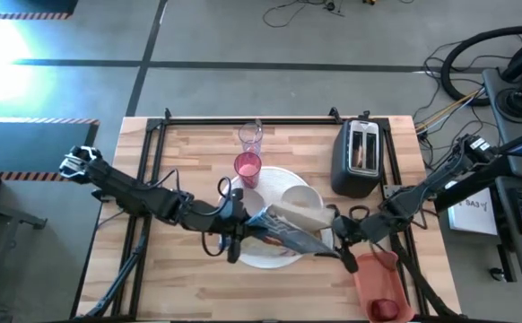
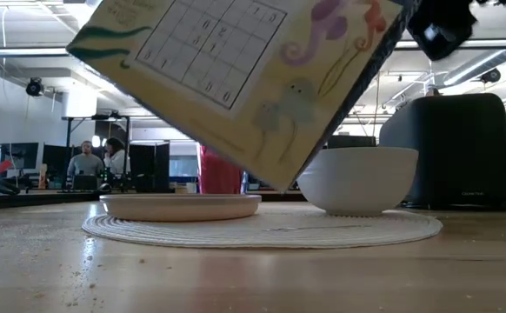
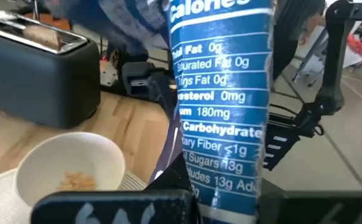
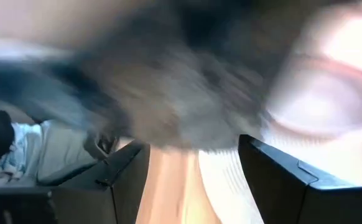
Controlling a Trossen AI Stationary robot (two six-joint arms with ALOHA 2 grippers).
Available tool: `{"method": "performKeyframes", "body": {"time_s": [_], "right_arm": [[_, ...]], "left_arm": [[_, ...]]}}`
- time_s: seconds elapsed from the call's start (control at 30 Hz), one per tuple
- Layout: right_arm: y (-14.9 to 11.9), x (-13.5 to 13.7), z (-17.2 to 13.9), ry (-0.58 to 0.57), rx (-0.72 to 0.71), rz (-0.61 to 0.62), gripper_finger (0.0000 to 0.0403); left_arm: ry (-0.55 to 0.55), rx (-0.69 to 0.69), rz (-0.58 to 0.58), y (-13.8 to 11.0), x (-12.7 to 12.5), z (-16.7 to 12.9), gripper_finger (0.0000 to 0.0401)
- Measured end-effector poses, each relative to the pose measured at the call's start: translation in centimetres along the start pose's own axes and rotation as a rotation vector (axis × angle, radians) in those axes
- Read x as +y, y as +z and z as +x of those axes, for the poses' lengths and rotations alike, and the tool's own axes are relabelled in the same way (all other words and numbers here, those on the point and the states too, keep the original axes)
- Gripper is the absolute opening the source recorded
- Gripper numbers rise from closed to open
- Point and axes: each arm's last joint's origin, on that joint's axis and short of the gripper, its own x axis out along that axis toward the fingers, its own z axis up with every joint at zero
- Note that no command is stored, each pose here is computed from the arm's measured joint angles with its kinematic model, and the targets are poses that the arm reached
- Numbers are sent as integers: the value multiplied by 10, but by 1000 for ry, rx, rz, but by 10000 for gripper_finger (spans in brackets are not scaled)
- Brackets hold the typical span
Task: Arrange a breakfast setting
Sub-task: Pour the cereal from the cereal box into the white bowl
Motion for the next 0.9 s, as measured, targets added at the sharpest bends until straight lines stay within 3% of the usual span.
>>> {"method": "performKeyframes", "body": {"time_s": [0.3, 0.53, 0.9], "right_arm": [[-20, -8, -3, -95, 200, 228, 235], [-16, -2, 7, -58, 120, 241, 235], [-36, 1, 46, -57, 119, 228, 235]], "left_arm": [[-4, 5, -40, -19, 5, 2, 0], [23, -4, -22, -22, 8, 2, 0], [6, -40, -1, -19, 6, 2, 0]]}}
